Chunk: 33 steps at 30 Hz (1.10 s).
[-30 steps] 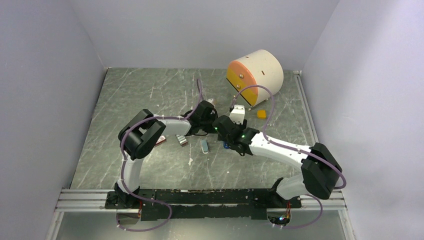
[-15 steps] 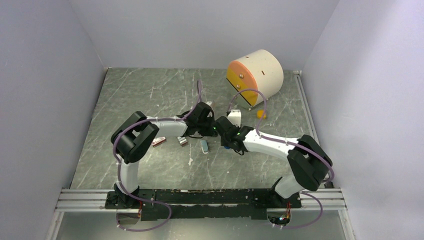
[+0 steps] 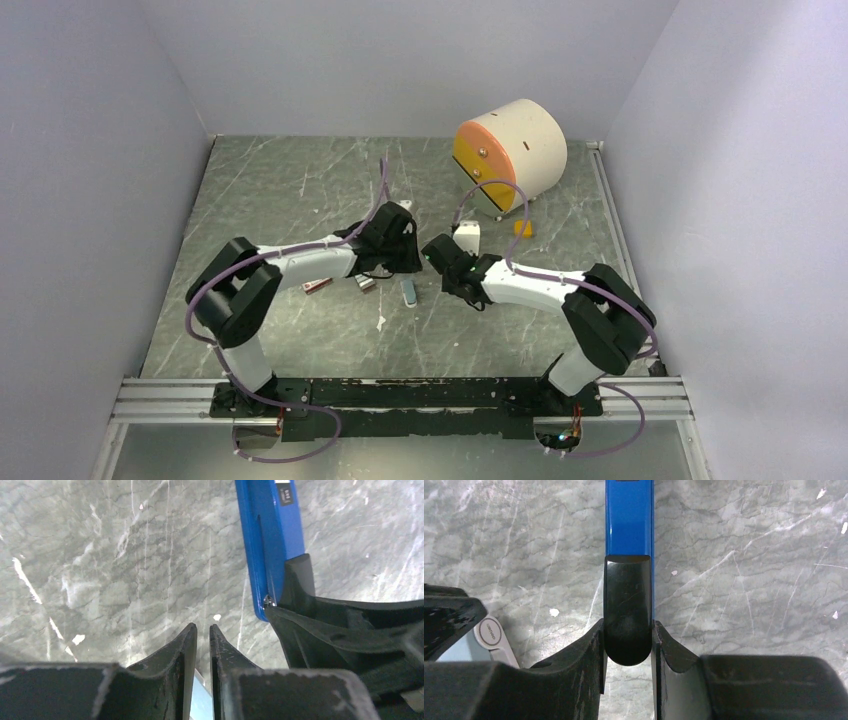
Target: Load the staples into the stapler
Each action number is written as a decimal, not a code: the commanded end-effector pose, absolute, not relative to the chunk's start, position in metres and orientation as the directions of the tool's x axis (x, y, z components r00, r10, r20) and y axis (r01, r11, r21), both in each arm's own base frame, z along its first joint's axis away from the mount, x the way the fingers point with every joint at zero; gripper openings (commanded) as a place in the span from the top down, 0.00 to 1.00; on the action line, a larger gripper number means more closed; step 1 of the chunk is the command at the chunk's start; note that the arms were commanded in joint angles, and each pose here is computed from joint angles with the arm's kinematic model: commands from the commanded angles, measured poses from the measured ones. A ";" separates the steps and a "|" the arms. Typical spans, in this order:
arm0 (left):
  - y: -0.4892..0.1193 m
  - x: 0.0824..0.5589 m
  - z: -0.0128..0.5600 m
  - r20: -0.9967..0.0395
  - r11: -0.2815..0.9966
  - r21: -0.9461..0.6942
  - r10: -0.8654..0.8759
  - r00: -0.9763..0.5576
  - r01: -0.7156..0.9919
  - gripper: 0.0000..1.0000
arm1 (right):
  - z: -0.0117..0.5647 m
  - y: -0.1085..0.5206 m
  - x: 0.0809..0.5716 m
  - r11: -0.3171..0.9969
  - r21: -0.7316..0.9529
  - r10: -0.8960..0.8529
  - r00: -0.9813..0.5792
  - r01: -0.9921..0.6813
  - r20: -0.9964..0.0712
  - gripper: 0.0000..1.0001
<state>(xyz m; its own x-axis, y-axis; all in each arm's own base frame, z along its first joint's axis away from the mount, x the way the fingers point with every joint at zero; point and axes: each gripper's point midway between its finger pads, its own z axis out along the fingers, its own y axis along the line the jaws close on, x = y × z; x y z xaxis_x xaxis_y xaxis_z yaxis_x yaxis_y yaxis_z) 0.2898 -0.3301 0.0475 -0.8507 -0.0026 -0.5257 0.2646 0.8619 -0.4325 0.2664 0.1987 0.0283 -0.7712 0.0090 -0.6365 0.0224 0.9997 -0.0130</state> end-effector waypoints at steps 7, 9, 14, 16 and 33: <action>-0.317 0.298 0.112 -0.641 0.869 -0.386 -0.012 -0.768 0.309 0.73 | 0.089 0.193 0.284 0.998 0.039 0.067 -0.686 0.056 -0.725 0.48; -0.310 0.297 0.122 -0.655 0.876 -0.379 -0.026 -0.755 0.298 0.68 | 0.103 0.194 0.285 0.997 0.058 0.073 -0.667 0.045 -0.741 0.34; -0.290 0.289 0.159 -0.705 0.880 -0.377 -0.070 -0.706 0.289 0.52 | 0.151 0.187 0.281 0.992 0.124 0.104 -0.587 0.006 -0.803 0.20; -0.277 0.285 0.176 -0.729 0.884 -0.375 -0.095 -0.678 0.280 0.43 | 0.177 0.178 0.278 0.989 0.151 0.131 -0.541 0.007 -0.831 0.18; -0.094 0.195 0.355 -0.916 0.939 -0.312 -0.256 -0.309 0.146 0.04 | 0.329 0.048 0.213 0.954 0.232 0.275 -0.238 0.192 -0.932 0.00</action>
<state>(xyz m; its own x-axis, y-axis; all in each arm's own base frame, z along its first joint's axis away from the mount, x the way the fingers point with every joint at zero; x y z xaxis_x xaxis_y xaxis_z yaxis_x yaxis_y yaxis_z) 0.2152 -0.1365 0.3287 -0.3840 -0.2593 -0.8862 0.1948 0.9154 -0.3522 0.2266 0.0804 0.3270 -0.2497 0.3308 -0.9101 0.1139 0.9433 0.3117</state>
